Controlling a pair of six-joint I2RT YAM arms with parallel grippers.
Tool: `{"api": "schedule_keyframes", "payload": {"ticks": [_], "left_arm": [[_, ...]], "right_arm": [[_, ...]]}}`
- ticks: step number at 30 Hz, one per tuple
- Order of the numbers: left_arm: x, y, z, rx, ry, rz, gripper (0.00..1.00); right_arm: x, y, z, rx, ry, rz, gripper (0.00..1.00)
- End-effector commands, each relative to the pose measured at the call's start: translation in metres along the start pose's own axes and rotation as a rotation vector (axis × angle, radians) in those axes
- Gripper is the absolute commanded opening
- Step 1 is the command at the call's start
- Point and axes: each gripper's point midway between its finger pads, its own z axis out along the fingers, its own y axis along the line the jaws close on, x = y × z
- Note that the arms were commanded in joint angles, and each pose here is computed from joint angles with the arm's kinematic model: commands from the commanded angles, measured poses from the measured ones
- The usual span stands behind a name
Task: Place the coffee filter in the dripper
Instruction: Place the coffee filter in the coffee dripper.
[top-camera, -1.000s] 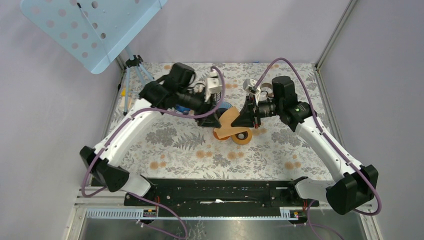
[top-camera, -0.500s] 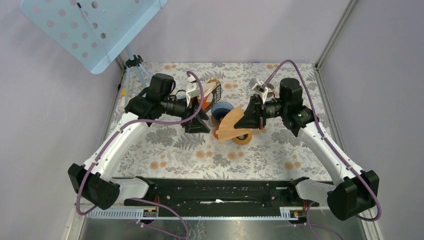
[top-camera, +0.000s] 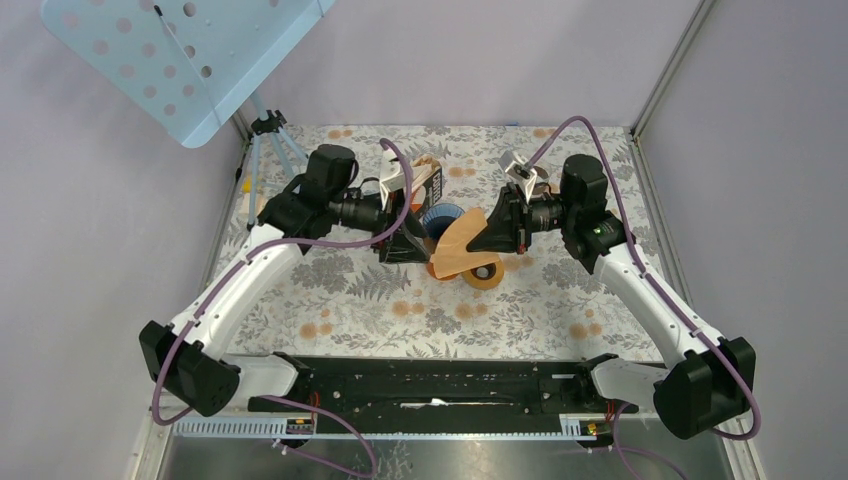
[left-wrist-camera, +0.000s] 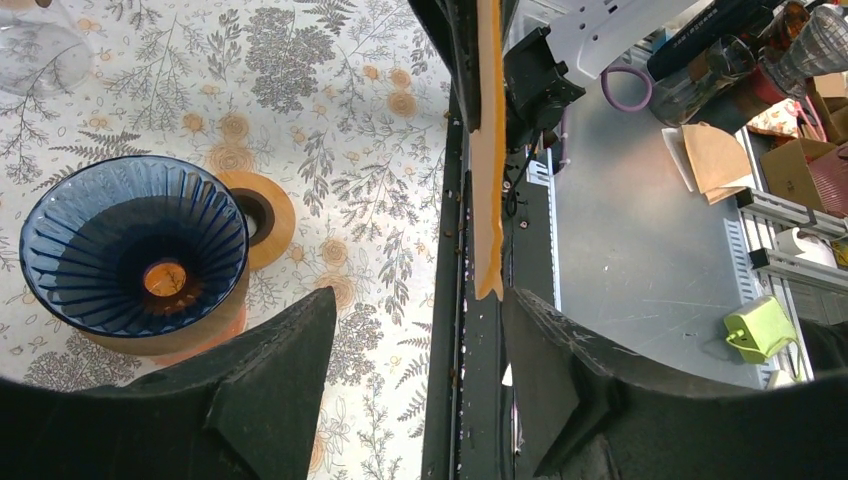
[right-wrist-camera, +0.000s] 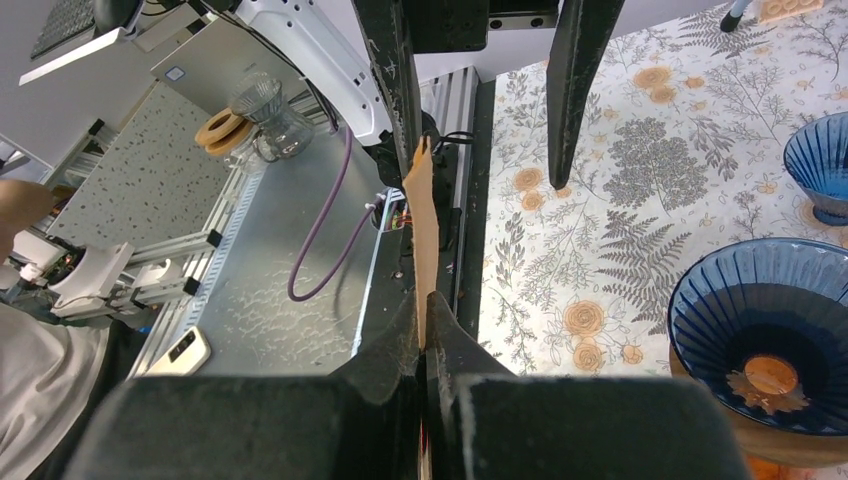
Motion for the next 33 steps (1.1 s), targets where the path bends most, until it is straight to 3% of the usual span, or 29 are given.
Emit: {"api": "schedule_keyframes", "payload": {"ticks": [1,17,33], "left_arm": [[-0.012,0.004,0.003,-0.003,-0.027,0.042,0.65],[-0.016,0.013,-0.005,-0.046,-0.076,0.014,0.61],[-0.008,-0.007,0.004,0.040,-0.061,0.015,0.61]], "right_arm": [[-0.005,0.005,-0.002,-0.029,-0.005,-0.029,0.00],[-0.005,0.006,-0.002,-0.032,-0.006,-0.035,0.00],[-0.007,-0.010,-0.002,0.060,-0.010,-0.033,0.00]]}}
